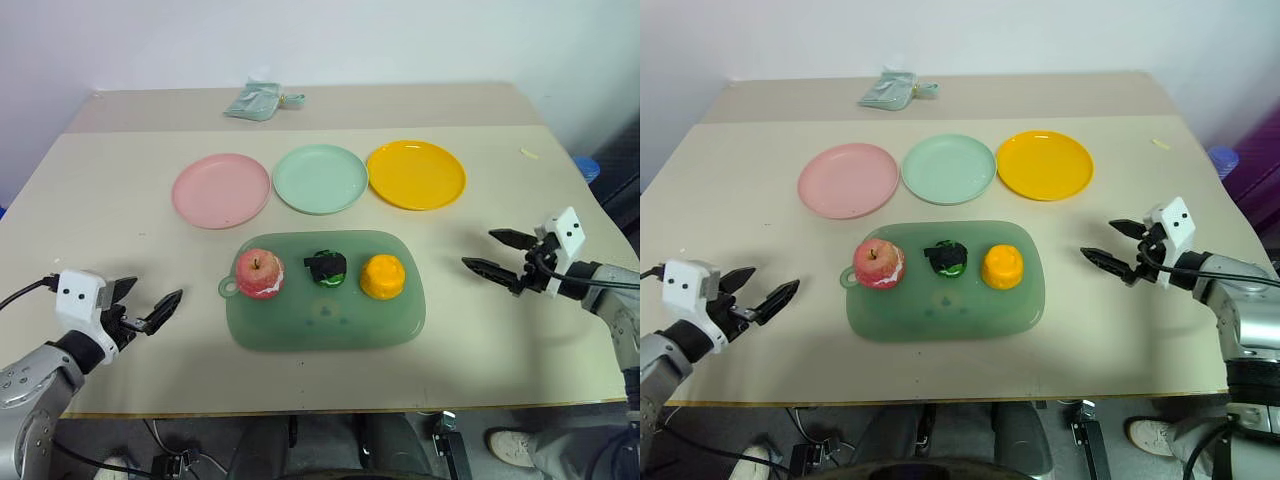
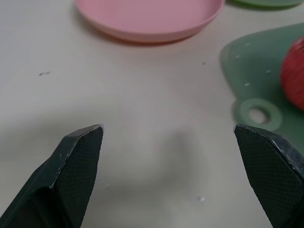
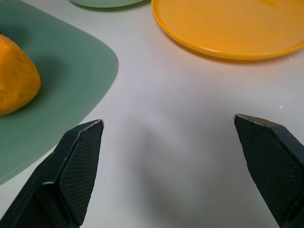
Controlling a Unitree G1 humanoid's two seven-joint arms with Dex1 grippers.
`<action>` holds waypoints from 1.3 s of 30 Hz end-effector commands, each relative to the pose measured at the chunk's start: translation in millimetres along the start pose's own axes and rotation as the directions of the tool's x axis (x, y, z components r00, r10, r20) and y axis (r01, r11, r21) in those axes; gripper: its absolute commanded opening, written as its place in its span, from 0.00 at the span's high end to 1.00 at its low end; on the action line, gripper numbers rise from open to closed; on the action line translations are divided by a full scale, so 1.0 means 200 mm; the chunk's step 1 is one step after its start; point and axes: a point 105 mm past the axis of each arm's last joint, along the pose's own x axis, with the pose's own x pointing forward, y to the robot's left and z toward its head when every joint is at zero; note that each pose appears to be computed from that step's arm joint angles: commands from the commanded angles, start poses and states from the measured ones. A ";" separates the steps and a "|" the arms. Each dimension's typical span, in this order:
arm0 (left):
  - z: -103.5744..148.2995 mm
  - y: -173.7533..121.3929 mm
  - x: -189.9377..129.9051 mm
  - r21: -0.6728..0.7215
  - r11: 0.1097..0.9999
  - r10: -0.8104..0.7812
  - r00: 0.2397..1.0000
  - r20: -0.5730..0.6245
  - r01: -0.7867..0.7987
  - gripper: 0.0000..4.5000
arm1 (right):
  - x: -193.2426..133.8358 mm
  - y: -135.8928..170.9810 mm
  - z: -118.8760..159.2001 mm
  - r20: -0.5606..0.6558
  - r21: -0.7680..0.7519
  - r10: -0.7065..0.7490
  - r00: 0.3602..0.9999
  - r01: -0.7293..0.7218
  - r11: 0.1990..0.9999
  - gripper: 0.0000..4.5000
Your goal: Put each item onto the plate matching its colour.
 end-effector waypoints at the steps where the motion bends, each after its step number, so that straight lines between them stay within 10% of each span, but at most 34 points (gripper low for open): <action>1: 0.04 -0.01 -0.01 0.011 1.000 0.017 0.999 0.036 -0.018 0.00 | 0.04 -0.01 0.06 0.038 -0.035 -0.002 0.999 0.004 0.999 0.01; 19: 0.20 -0.05 0.19 -0.053 0.998 -0.032 0.984 0.176 0.042 0.00 | 0.06 -0.02 0.11 0.125 -0.022 -0.138 0.982 0.142 0.990 0.01; 27: 0.40 -0.30 0.28 -0.027 0.914 -0.386 0.887 0.253 0.405 0.00 | -0.08 0.22 0.13 0.124 0.031 0.018 0.992 -0.022 0.999 0.01; 39: 0.17 -0.52 0.35 0.238 0.709 -0.646 0.747 -0.158 0.663 0.00 | -0.06 0.48 0.11 0.084 0.052 0.163 0.983 -0.168 0.984 0.01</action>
